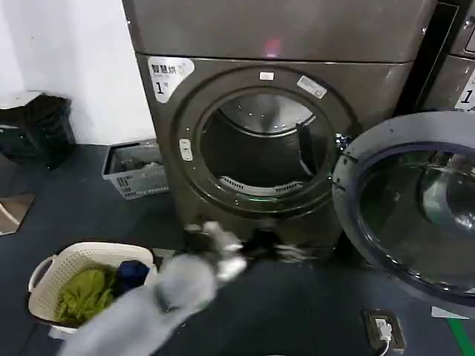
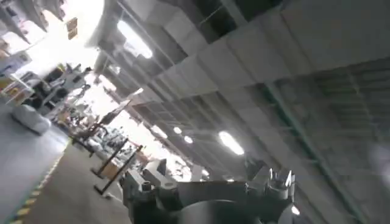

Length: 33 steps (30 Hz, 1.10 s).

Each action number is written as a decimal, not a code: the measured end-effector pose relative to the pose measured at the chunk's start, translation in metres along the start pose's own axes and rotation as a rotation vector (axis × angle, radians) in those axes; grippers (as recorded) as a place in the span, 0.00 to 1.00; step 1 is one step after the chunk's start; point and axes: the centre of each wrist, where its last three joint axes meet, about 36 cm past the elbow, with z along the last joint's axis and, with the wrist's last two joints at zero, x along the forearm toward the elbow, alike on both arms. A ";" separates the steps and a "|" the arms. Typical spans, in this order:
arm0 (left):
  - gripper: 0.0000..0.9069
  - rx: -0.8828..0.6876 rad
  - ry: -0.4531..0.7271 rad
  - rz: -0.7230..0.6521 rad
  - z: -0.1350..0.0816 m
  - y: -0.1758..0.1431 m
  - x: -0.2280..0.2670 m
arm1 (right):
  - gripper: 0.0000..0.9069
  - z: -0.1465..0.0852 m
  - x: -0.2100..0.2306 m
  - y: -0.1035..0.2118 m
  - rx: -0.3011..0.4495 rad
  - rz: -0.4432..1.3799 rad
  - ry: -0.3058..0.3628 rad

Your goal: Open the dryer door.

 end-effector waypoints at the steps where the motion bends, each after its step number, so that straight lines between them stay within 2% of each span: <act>1: 1.00 0.022 0.042 -0.053 0.002 0.007 0.013 | 1.00 0.002 0.001 0.003 -0.002 -0.012 0.008; 5: 1.00 0.041 0.205 -0.261 0.014 0.037 0.057 | 1.00 0.001 0.006 0.015 -0.010 -0.051 0.017; 8: 1.00 0.042 0.320 -0.351 0.016 0.052 0.083 | 1.00 -0.003 0.008 0.023 -0.021 -0.080 0.008; 10: 1.00 0.047 0.404 -0.392 0.011 0.060 0.096 | 1.00 -0.009 0.003 0.029 -0.038 -0.097 -0.006; 18: 1.00 0.138 0.574 -0.512 0.008 0.095 0.139 | 1.00 -0.019 -0.006 0.046 -0.122 -0.189 -0.053; 25: 1.00 0.324 0.748 -0.634 0.013 0.124 0.171 | 1.00 -0.023 -0.007 0.067 -0.181 -0.273 -0.099; 33: 1.00 0.618 0.839 -0.763 0.016 0.164 0.194 | 1.00 -0.024 -0.007 0.083 -0.269 -0.358 -0.113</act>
